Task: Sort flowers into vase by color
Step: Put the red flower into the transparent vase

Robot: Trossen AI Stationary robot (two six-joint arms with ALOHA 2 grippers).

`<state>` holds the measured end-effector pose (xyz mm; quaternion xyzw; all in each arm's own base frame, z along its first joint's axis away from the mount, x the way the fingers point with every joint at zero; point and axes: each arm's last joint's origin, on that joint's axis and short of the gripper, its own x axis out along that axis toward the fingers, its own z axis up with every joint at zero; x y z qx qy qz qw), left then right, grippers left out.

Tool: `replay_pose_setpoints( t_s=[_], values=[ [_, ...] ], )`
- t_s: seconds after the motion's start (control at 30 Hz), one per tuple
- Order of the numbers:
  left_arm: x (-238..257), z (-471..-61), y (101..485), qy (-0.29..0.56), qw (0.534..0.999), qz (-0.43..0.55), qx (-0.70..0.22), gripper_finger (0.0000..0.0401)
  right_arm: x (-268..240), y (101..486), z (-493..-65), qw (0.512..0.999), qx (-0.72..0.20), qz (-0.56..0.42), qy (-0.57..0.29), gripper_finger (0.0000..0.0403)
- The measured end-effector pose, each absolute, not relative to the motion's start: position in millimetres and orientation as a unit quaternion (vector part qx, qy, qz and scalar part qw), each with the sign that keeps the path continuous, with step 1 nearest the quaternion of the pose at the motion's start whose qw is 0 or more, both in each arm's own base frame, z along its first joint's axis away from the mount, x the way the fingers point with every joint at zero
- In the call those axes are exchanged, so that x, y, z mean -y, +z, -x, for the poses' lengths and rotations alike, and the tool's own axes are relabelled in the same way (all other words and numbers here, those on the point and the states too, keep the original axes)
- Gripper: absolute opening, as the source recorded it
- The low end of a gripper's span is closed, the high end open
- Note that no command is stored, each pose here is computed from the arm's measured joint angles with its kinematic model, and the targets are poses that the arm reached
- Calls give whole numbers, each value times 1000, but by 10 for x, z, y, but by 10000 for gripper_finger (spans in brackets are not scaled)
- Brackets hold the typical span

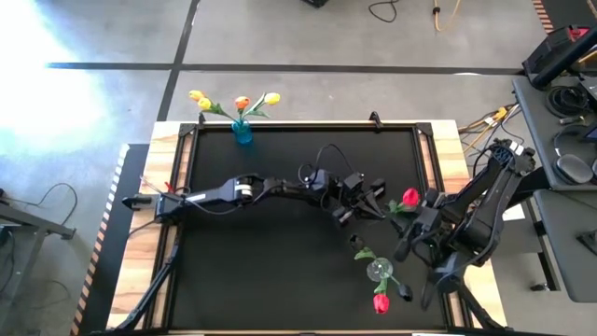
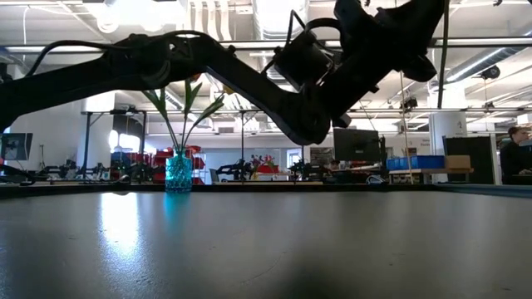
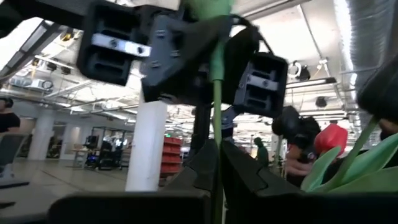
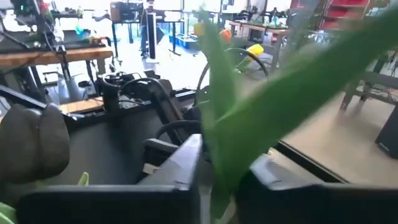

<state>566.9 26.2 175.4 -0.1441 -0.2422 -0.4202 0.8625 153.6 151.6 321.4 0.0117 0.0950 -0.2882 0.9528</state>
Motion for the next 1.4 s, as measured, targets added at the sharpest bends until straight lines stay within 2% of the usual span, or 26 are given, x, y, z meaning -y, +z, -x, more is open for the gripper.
replay_pose_setpoints(
  t_s=[0.1,0.23,0.43,0.67,0.87,1.13,1.4],
  values=[
    [-330,-5687,1745,-409,871,135,235,0,-1534,3264,-1549,954,-104,2,-282,22],
    [-385,-5706,1761,-400,879,122,229,0,-1552,3358,-1562,955,-119,8,-272,13],
    [-450,-5738,1758,-389,891,93,215,9,-1562,3408,-1569,956,-127,11,-265,10],
    [-677,-5899,1439,-305,944,99,78,58,-1585,3450,-1571,958,-134,-7,-254,9],
    [-750,-5903,1473,-288,952,79,70,96,-1602,3541,-1560,960,-156,-11,-232,9],
    [-865,-5889,1540,-253,963,36,84,99,-1669,3667,-1492,965,-174,-39,-191,9],
    [-1067,-5871,1621,-183,982,-6,35,98,-1782,3625,-1355,968,-168,-88,-166,9]
  ],
)
